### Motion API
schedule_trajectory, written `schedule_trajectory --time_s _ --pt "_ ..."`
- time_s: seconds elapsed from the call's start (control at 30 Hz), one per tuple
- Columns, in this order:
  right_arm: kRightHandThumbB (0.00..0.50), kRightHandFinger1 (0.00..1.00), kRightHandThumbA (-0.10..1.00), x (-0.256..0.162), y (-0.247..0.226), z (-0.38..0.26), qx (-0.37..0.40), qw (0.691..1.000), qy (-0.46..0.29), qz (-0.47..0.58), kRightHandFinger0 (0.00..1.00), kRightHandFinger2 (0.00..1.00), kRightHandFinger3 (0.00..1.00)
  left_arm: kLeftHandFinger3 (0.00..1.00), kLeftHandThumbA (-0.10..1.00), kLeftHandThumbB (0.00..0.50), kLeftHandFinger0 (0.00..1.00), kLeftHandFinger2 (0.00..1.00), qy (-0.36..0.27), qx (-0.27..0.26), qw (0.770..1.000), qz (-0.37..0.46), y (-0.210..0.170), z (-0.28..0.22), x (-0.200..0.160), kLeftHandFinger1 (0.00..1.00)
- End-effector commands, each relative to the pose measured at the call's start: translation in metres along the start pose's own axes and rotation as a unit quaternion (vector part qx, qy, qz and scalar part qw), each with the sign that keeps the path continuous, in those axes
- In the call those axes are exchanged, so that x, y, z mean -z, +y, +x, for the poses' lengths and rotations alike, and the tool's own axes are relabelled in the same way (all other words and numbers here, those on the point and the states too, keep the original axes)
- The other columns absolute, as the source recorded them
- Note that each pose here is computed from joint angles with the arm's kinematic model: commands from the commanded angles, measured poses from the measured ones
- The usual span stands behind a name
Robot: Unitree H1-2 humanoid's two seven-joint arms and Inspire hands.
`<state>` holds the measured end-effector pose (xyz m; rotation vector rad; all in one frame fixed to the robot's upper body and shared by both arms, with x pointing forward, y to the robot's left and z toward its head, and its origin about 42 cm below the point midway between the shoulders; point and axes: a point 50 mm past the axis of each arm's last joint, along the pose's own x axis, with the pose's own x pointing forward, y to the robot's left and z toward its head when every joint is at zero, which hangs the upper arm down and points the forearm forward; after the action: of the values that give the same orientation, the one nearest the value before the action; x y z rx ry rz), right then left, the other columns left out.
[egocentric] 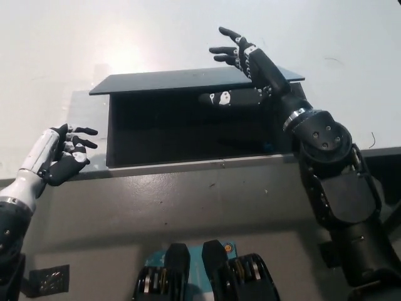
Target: The robot uses its right hand to push down on the lid of a laptop kept in the middle of the desk to close it
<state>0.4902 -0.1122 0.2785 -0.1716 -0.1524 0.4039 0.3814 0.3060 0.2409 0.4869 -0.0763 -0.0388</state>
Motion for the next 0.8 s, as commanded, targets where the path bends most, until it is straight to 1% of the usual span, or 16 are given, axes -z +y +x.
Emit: schedule_trajectory --time_s 0.0,0.03,0.07,0.2,0.23,0.27,0.33,0.37,0.4,0.47,0.53,0.63,0.67,0.7,0.73,0.77 --pt "0.295 0.82 1.0 0.027 -0.01 -0.01 0.031 0.996 0.07 0.045 0.92 0.81 1.0 0.64 -0.06 0.0 0.33 0.56 -0.025 -0.009 0.999 0.021 0.016 0.009 -0.018 0.41" --pt "0.295 0.82 1.0 0.026 -0.011 -0.01 0.031 0.996 0.069 0.045 0.92 0.81 1.0 0.65 -0.06 0.0 0.33 0.56 -0.025 -0.01 0.999 0.021 0.016 0.01 -0.019 0.41" --pt "0.293 0.87 1.0 0.036 -0.009 -0.016 0.03 0.995 0.079 0.059 0.98 0.85 1.0 0.63 -0.06 0.002 0.31 0.54 -0.029 -0.01 0.999 0.023 0.016 0.011 -0.018 0.39" --pt "0.309 0.87 1.0 0.05 -0.006 -0.024 0.037 0.992 0.092 0.084 0.99 0.84 1.0 0.6 -0.09 0.002 0.3 0.51 -0.03 -0.01 0.999 0.021 0.017 0.012 -0.021 0.38" --pt "0.288 0.87 1.0 0.054 -0.006 -0.027 0.039 0.991 0.094 0.088 0.99 0.84 1.0 0.6 -0.09 0.0 0.29 0.51 -0.03 -0.01 0.999 0.019 0.017 0.012 -0.022 0.38" --pt "0.303 0.88 1.0 0.059 -0.004 -0.03 0.041 0.989 0.099 0.099 1.0 0.85 1.0 0.6 -0.09 0.0 0.29 0.51 -0.03 -0.01 0.999 0.02 0.017 0.013 -0.022 0.37" --pt "0.3 0.9 1.0 0.065 -0.001 -0.035 0.046 0.986 0.106 0.123 1.0 0.87 1.0 0.6 -0.09 0.0 0.29 0.52 -0.031 -0.01 0.999 0.022 0.017 0.013 -0.022 0.38" --pt "0.286 0.89 1.0 0.07 0.004 -0.04 0.06 0.982 0.112 0.143 0.96 0.88 1.0 0.6 -0.08 0.0 0.28 0.51 -0.033 -0.012 0.999 0.022 0.018 0.014 -0.022 0.37" --pt "0.259 0.89 1.0 0.074 0.007 -0.045 0.065 0.979 0.115 0.157 0.96 0.89 1.0 0.6 -0.09 0.0 0.28 0.51 -0.033 -0.012 0.999 0.022 0.018 0.014 -0.023 0.37" --pt "0.244 0.9 1.0 0.081 0.01 -0.052 0.066 0.976 0.121 0.169 0.98 0.91 1.0 0.6 -0.09 0.0 0.29 0.51 -0.033 -0.011 0.999 0.02 0.018 0.014 -0.023 0.38" --pt "0.249 0.92 1.0 0.088 0.014 -0.06 0.069 0.973 0.13 0.179 1.0 0.93 1.0 0.6 -0.09 0.002 0.29 0.51 -0.033 -0.012 0.999 0.015 0.018 0.014 -0.023 0.38" --pt "0.263 0.9 1.0 0.098 0.018 -0.073 0.078 0.969 0.139 0.187 0.98 0.9 1.0 0.6 -0.09 0.001 0.3 0.52 -0.03 -0.012 0.999 0.015 0.018 0.014 -0.024 0.38" --pt "0.255 0.9 1.0 0.101 0.019 -0.077 0.08 0.968 0.143 0.191 0.99 0.9 1.0 0.61 -0.08 0.003 0.31 0.53 -0.031 -0.014 0.999 0.018 0.02 0.015 -0.024 0.39" --pt "0.26 0.91 1.0 0.103 0.02 -0.079 0.081 0.967 0.146 0.194 0.99 0.92 1.0 0.62 -0.07 0.0 0.32 0.54 -0.03 -0.014 0.999 0.019 0.021 0.015 -0.025 0.4" --pt "0.256 0.92 1.0 0.106 0.02 -0.084 0.08 0.966 0.15 0.196 0.99 0.92 1.0 0.62 -0.07 0.0 0.32 0.54 -0.03 -0.014 0.999 0.02 0.021 0.015 -0.025 0.4" --pt "0.265 0.92 1.0 0.108 0.021 -0.085 0.079 0.965 0.151 0.197 1.0 0.93 1.0 0.61 -0.08 0.005 0.31 0.54 -0.033 -0.015 0.999 0.023 0.022 0.015 -0.025 0.39"
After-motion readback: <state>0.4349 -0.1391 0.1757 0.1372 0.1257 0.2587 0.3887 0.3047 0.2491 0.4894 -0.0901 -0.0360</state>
